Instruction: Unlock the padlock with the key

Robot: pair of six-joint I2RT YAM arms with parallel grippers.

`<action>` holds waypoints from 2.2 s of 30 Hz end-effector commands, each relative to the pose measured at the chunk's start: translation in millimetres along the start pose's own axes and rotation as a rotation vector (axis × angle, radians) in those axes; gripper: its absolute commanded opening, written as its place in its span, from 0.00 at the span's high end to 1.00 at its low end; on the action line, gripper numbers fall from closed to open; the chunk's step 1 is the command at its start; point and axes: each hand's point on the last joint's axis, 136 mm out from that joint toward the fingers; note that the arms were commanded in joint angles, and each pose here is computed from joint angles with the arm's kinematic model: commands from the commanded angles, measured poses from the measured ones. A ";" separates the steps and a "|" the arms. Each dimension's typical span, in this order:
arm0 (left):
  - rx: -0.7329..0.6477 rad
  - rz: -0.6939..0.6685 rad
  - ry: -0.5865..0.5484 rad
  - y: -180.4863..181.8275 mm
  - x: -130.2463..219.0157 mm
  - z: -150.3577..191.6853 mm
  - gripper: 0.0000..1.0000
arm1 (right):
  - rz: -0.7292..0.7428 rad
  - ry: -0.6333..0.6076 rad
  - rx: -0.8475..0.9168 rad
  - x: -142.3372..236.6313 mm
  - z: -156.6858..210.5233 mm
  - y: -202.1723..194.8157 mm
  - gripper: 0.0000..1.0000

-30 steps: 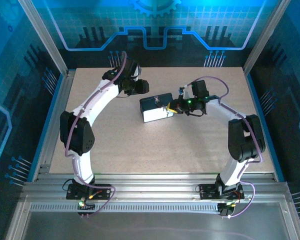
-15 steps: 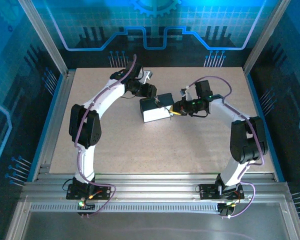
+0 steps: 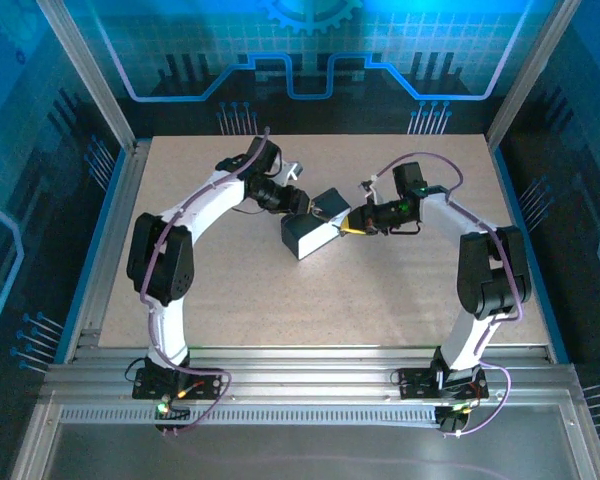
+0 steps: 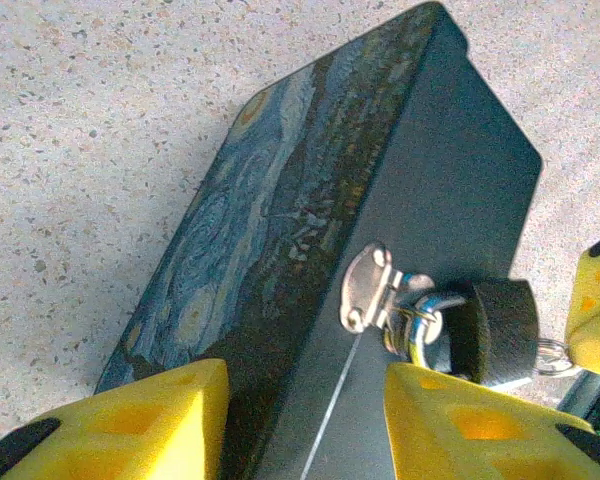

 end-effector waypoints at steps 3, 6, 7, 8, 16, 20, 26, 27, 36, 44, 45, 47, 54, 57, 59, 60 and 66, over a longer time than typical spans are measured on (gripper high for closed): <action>-0.044 -0.007 -0.050 -15.4 26.3 -16.8 0.54 | -0.023 0.007 0.036 14.8 4.5 0.8 1.00; -0.100 -0.007 -0.087 -22.2 34.9 -31.5 0.54 | -0.028 0.013 0.056 16.5 4.8 1.2 1.00; -0.130 -0.014 -0.097 -23.6 37.2 -34.9 0.53 | -0.031 0.016 0.059 16.5 4.4 1.2 1.00; -0.176 -0.021 -0.106 -25.8 39.7 -38.2 0.53 | -0.037 0.017 0.064 17.1 3.5 1.1 1.00; -0.804 0.049 -0.201 -61.8 54.9 -46.6 0.48 | -0.112 0.041 0.119 21.4 0.0 7.3 1.00; -0.857 0.142 -0.179 -83.0 60.4 -42.3 0.47 | -0.120 0.049 0.132 23.7 1.0 12.5 1.00; -0.319 0.312 -0.110 -108.8 73.6 -51.5 0.57 | -0.176 0.017 0.214 33.4 17.2 38.4 1.00; -0.233 0.343 -0.092 -112.3 71.0 -48.1 0.58 | -0.190 0.009 0.234 34.5 20.0 44.6 1.00; 0.004 0.434 -0.105 -127.6 68.5 -22.4 0.58 | -0.235 0.024 0.350 24.1 30.3 79.2 1.00; -0.011 0.481 -0.102 -133.3 72.9 -11.6 0.58 | -0.234 0.038 0.347 16.0 25.4 85.0 1.00; -0.010 0.488 -0.101 -133.4 73.2 -10.1 0.58 | -0.236 0.037 0.346 15.7 24.2 85.5 1.00; -0.010 0.491 -0.096 -133.1 72.3 -6.4 0.58 | -0.245 0.037 0.347 15.5 22.1 87.4 1.00; 0.006 0.424 -0.096 -113.7 70.1 -2.3 0.58 | -0.260 0.050 0.357 13.4 23.6 92.0 1.00; 0.006 0.400 -0.110 -106.1 73.2 -4.3 0.58 | -0.256 0.056 0.355 12.0 25.7 91.0 1.00; 0.005 0.391 -0.111 -103.5 73.1 -4.3 0.58 | -0.254 0.062 0.355 9.6 26.5 91.7 1.00; 0.007 0.392 -0.108 -103.0 72.3 -3.8 0.58 | -0.254 0.063 0.356 8.6 26.0 92.4 1.00; 0.015 0.409 -0.078 -105.8 65.0 5.9 0.58 | -0.269 0.070 0.379 3.5 25.9 103.9 1.00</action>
Point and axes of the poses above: each hand's point on the last joint's axis, 136 mm out from that joint toward the fingers, its own x axis back along the fingers, its own y axis along the line the jaws close on, z = x × y, and after that the axes turned 13 degrees about -x, right-handed
